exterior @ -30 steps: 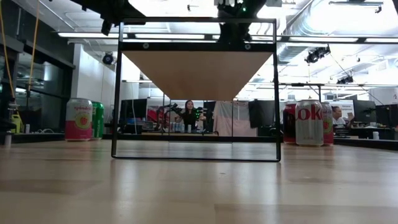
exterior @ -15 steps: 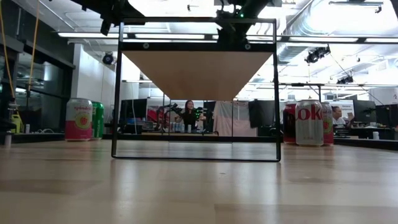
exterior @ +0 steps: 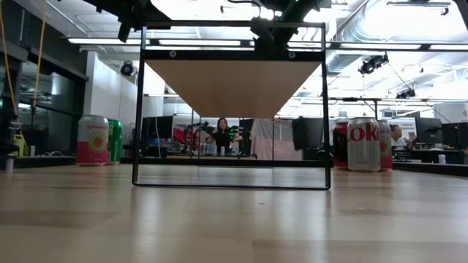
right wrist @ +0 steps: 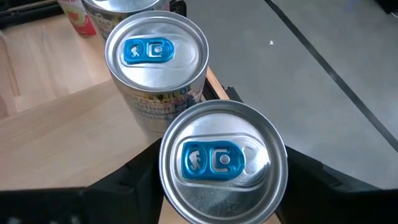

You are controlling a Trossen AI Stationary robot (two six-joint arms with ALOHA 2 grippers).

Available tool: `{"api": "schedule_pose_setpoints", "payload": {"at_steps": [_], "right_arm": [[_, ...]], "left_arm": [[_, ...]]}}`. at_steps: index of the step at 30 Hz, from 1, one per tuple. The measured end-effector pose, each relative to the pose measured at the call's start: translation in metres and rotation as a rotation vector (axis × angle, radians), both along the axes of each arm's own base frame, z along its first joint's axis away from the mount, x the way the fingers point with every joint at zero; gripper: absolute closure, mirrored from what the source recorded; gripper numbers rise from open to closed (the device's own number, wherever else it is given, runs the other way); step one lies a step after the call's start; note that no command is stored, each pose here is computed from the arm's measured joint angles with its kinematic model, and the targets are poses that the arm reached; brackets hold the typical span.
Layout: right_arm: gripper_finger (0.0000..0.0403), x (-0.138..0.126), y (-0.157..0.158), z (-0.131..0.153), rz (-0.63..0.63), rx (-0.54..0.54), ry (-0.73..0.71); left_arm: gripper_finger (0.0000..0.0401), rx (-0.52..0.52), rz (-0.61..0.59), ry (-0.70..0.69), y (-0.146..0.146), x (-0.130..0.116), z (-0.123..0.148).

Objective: Place canned beverage on shelf
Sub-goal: Put the blue soda can on the shelf

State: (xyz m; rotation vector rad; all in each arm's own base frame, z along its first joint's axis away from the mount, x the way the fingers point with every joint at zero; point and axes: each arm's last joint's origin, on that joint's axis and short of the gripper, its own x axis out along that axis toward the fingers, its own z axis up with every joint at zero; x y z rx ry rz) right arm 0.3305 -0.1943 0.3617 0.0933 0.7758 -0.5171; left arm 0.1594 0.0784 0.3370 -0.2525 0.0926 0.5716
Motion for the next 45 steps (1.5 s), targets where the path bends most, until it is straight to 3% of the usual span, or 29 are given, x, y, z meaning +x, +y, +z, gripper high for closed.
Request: {"api": "schedule_pose_setpoints", "payload": {"at_steps": [6,19,29,38,42,45], "right_arm": [[0.0131,0.0,-0.001,0.001,-0.009,-0.011,-0.003],[0.0125,0.0,0.0,0.001,-0.002,-0.01,-0.007],[0.0124,-0.009,0.004,0.018,-0.003,-0.031,-0.068],[0.0124,-0.035,0.021,0.047,0.014,-0.021,-0.131],[0.0124,-0.054,0.032,0.05,0.021,0.046,-0.051],[0.0139,-0.063,0.039,0.036,0.024,0.083,0.013]], "left_arm": [[0.0401,0.0,0.0,0.0,0.0,0.0,0.0],[0.0401,0.0,0.0,0.0,0.0,0.0,0.0],[0.0401,0.0,0.0,0.001,0.0,0.0,0.0],[0.0401,0.0,0.0,0.001,0.0,0.0,0.0],[0.0401,-0.001,0.0,0.001,0.0,0.0,0.0],[0.0401,-0.001,-0.001,0.001,0.0,0.0,0.0]]}}
